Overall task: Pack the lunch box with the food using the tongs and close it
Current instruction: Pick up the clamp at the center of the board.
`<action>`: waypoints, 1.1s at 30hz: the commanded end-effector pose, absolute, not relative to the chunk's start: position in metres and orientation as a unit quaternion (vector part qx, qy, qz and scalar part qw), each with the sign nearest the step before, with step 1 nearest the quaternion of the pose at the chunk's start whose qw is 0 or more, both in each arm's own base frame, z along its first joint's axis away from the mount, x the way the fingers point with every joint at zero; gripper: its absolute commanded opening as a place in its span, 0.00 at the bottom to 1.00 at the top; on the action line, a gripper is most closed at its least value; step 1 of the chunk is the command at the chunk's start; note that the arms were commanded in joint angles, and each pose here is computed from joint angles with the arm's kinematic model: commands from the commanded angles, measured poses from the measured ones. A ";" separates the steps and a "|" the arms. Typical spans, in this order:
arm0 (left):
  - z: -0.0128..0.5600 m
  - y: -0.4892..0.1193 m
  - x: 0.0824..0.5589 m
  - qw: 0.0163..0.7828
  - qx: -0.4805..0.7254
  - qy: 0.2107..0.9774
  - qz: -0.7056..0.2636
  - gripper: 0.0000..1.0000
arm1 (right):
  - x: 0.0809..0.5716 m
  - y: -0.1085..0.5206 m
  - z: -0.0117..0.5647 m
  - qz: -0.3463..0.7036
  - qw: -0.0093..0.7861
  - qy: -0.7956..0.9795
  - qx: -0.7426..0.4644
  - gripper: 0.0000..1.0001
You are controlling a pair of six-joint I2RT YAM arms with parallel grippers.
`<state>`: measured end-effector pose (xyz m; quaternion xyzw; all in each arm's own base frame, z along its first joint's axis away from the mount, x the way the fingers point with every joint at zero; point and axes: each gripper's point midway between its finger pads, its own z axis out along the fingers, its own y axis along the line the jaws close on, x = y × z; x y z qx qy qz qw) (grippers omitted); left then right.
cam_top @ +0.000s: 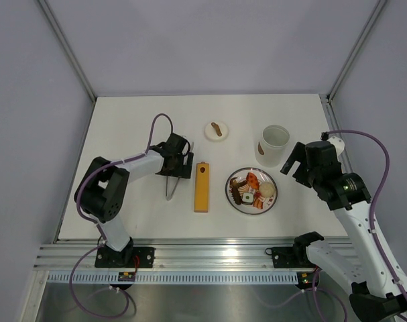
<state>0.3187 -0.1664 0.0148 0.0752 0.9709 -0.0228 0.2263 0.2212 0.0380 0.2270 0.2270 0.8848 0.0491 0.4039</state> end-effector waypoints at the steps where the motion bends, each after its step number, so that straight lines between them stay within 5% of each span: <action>1: 0.012 -0.169 0.335 0.257 0.057 0.964 -0.025 0.92 | 0.221 0.039 0.238 0.061 0.416 0.876 0.236 0.99; 10: 0.009 -0.182 0.349 0.277 0.057 0.958 -0.050 0.81 | 0.221 0.040 0.237 0.063 0.414 0.877 0.236 0.99; 26: 0.002 -0.170 0.334 0.260 0.047 0.964 -0.033 0.94 | 0.223 0.040 0.237 0.060 0.413 0.877 0.238 1.00; 33: 0.002 -0.168 0.324 0.255 0.033 0.965 -0.041 0.86 | 0.224 0.041 0.235 0.060 0.411 0.879 0.235 1.00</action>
